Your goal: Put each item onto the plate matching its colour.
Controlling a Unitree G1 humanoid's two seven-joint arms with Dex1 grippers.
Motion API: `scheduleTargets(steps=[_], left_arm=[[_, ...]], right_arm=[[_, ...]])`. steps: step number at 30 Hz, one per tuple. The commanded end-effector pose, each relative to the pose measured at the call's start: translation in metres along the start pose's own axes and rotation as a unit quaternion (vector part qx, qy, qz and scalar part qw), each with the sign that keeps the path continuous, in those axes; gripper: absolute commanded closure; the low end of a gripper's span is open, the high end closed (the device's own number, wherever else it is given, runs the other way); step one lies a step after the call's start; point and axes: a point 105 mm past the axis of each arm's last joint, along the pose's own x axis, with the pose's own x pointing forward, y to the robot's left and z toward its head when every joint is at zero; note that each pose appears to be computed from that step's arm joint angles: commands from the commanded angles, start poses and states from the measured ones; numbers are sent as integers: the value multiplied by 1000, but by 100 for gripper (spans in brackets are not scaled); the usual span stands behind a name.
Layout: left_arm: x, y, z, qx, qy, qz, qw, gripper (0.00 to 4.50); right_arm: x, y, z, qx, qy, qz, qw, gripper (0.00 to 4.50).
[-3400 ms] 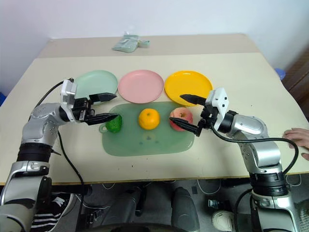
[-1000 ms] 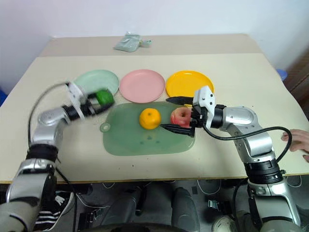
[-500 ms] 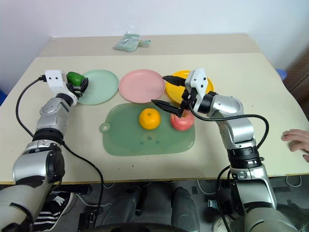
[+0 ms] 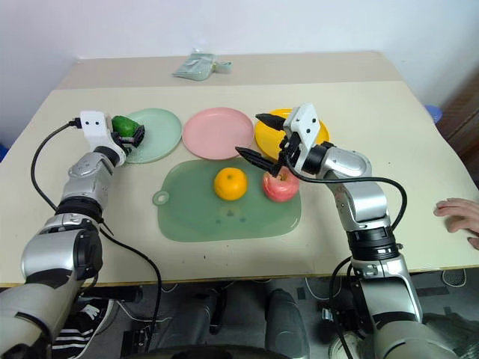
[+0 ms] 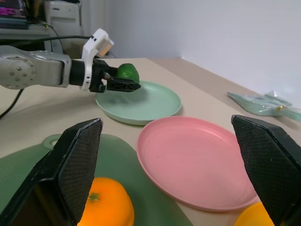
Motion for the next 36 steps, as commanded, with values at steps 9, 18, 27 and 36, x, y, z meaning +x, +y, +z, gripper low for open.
scheduleTargets(steps=[9,18,27,36], left_arm=[[-2,-45,72,1,-132,-174,976,7],[-70,-109,66,53,-122,-504,853,7],[-95,-116,57,19,-88,-567,819,7],[-103,-119,52,13,-66,-591,804,7]], right_arm=[[-7,-5,18,-15,-25,1,1000,0],[-25,5,7,5,25,59,998,0],[-29,5,2,8,35,56,998,0],[-37,6,-2,1,54,64,996,0]])
